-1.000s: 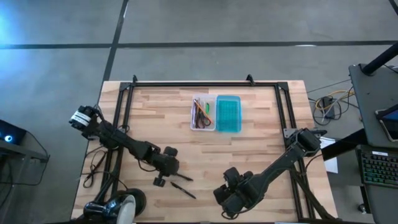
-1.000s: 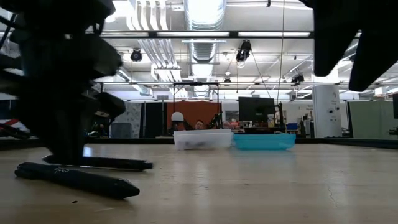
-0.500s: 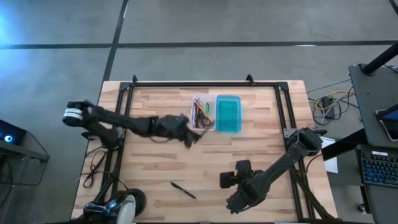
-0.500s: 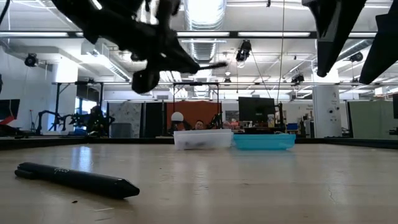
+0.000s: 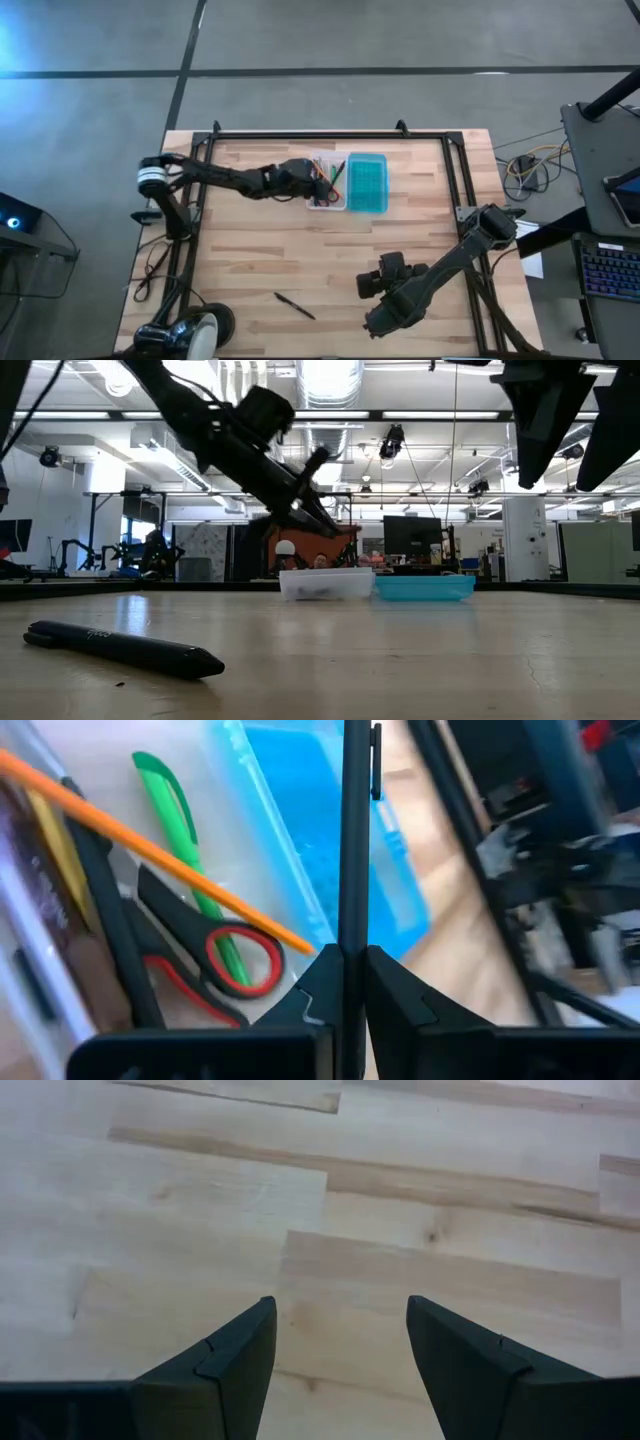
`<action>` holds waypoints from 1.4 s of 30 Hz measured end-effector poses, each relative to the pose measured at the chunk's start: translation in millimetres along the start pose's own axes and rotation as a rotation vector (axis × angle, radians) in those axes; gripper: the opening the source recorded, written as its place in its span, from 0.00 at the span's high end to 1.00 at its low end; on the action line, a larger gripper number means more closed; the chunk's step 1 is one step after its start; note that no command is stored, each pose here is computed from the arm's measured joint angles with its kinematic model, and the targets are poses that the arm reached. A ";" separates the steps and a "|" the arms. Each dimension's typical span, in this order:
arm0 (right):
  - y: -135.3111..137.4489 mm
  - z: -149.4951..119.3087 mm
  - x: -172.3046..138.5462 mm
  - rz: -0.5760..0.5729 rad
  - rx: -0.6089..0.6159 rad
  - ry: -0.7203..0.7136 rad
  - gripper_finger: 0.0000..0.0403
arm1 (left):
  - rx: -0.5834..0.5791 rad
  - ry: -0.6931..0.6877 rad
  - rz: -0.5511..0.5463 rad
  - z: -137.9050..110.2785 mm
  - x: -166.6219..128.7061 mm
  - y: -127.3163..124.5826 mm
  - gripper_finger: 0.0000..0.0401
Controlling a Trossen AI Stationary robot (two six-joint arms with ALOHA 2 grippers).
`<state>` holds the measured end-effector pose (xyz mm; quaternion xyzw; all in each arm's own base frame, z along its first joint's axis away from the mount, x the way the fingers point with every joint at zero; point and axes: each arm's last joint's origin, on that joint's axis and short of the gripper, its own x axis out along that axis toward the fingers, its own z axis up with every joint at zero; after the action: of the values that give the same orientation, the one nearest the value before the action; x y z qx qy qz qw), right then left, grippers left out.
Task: Pick & place school supplies into a supply box
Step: Put the black pen into the supply box
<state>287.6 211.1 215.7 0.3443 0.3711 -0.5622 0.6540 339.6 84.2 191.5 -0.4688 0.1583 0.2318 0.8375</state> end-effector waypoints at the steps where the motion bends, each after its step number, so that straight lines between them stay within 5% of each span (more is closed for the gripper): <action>1: 0.9 1.4 0.8 -0.003 0.001 0.000 0.47 | 0.015 -0.002 0.018 1.2 6.1 1.1 0.98; 9: 4.1 6.6 4.0 -0.019 0.068 0.009 0.47 | 0.029 0.029 0.166 9.2 30.9 22.1 0.96; 21: 5.1 11.0 5.5 -0.032 0.050 0.006 0.47 | 0.136 0.042 0.246 13.0 16.3 21.3 0.80; 24: 5.6 12.8 6.2 -0.037 0.014 0.002 0.47 | 0.195 0.074 0.179 14.7 7.4 11.5 0.79; 28: 4.8 16.0 3.1 -0.026 -0.083 0.011 0.47 | 0.439 0.200 -0.097 9.5 -17.3 -22.2 0.79; 32: 4.0 22.5 -0.1 -0.015 -0.199 0.020 0.47 | 0.604 0.474 -0.334 -18.2 -46.6 -44.0 0.79; 37: 4.6 30.4 2.2 -0.023 -0.302 0.022 0.47 | 0.925 0.742 -0.343 -79.0 -84.2 -55.3 0.79; 42: 7.4 34.9 5.7 -0.027 -0.361 0.026 0.47 | 1.380 0.702 -0.325 -145.5 -109.4 -60.9 0.79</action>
<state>298.9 179.1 227.9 0.2233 0.4791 -0.4906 0.6927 273.1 -94.6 213.4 0.0938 0.4508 -0.2057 0.8635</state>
